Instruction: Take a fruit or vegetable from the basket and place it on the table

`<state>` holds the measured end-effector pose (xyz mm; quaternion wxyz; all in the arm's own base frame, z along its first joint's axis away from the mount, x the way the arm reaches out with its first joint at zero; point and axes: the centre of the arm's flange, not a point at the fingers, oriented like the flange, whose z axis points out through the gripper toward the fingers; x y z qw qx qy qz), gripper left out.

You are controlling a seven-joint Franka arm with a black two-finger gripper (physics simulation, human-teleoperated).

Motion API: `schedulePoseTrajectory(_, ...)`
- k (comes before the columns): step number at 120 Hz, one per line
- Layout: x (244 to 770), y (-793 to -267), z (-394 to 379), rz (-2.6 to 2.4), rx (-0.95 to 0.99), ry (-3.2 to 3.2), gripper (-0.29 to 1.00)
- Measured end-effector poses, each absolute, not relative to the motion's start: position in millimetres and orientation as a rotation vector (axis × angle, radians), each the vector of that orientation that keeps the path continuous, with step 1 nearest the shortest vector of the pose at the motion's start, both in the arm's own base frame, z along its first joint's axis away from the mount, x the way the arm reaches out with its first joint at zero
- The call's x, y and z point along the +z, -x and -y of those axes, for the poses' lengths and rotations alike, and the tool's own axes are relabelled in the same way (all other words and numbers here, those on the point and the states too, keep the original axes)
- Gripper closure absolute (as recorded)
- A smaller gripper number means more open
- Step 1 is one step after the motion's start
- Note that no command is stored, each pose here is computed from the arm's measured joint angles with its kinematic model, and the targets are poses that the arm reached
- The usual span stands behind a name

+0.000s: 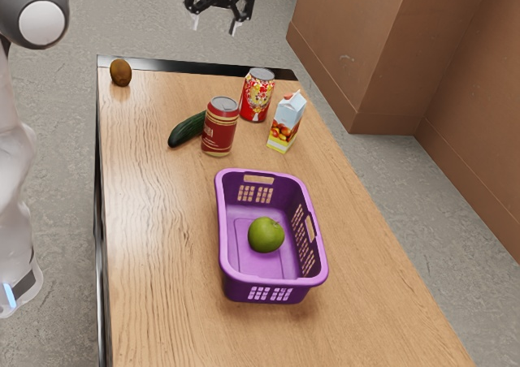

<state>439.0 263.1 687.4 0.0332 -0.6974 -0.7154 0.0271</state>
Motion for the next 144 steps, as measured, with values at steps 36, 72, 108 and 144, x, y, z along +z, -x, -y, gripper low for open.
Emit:
schedulePoseTrajectory(36, 761.7, -410.8, -259.1, 2.671, -0.077, 1.737, 0.00)
schedulePoseTrajectory(72, 633.3, -635.5, 44.0, 2.421, -0.095, 1.903, 0.00)
schedulePoseTrajectory(108, 599.7, -554.4, 170.2, 2.534, -0.052, 1.739, 0.01)
schedulePoseTrajectory(144, 515.9, -505.3, 172.6, 2.756, 0.048, 1.354, 0.02)
